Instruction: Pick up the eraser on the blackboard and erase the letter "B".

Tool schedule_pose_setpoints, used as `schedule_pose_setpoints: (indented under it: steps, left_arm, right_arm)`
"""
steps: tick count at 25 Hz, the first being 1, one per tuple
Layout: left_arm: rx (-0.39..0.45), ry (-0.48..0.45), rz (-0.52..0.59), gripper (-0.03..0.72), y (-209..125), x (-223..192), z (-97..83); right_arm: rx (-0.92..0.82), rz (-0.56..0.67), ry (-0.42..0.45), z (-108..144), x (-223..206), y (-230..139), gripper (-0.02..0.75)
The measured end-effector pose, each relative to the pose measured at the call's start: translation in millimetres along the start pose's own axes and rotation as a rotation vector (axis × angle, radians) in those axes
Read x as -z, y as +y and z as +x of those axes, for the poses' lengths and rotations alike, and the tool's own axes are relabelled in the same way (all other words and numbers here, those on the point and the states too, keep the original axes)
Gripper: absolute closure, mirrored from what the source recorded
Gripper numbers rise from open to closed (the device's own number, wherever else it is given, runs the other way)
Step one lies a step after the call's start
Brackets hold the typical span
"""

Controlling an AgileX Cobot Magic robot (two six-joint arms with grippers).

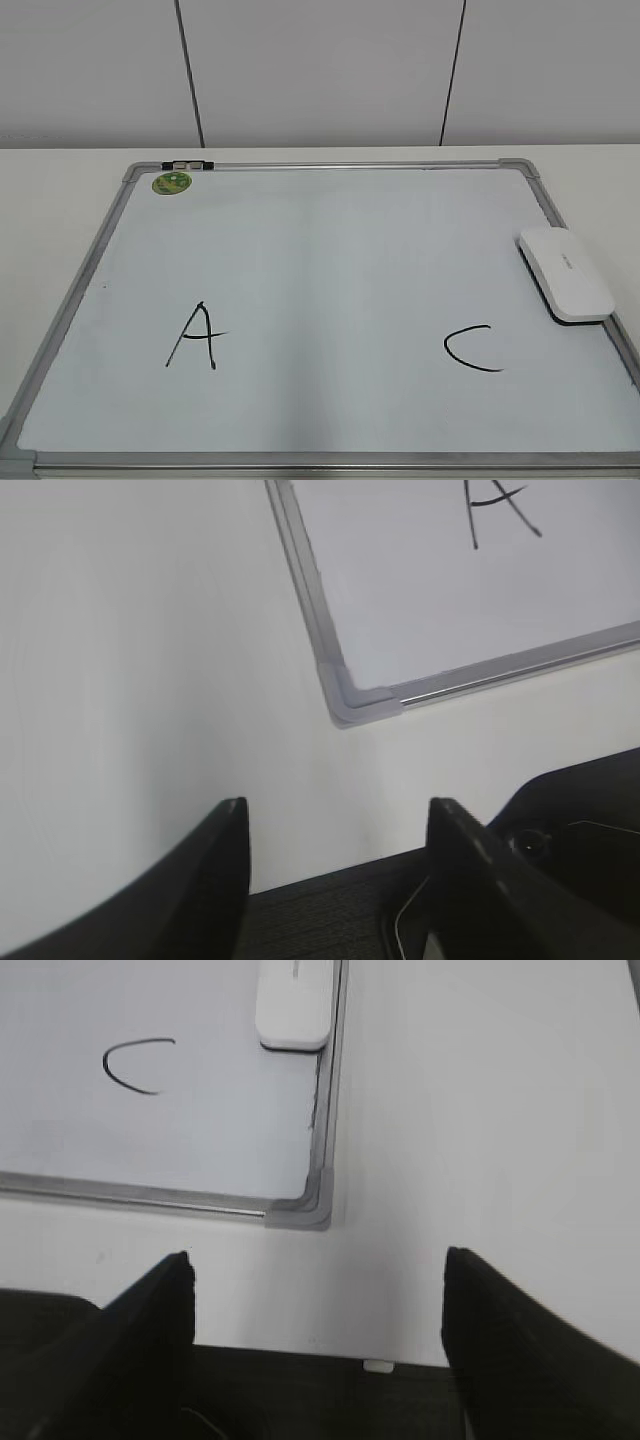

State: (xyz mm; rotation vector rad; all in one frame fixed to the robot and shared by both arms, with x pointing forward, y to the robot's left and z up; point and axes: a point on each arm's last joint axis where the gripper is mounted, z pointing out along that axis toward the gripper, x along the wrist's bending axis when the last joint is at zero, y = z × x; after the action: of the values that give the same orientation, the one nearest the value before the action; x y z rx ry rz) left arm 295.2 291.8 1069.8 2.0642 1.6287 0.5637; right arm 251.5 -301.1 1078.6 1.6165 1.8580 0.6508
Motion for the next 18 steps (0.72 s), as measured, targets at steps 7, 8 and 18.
schedule_pose_setpoints:
  steps: [7,8,18]
  left_arm:
    - [-0.013,0.016,0.008,0.282,-13,-27,0.2]
    - [-0.014,0.018,0.007,0.282,-13,-27,0.4]
    - [0.008,0.040,-0.007,0.282,-12,-27,2.4]
  right_arm:
    - [0.004,0.021,0.001,2,-34,-12,0.147]
    - [0.002,0.021,0.001,2,-35,-12,0.147]
    - [-0.001,0.012,0.000,2,-36,-11,0.147]
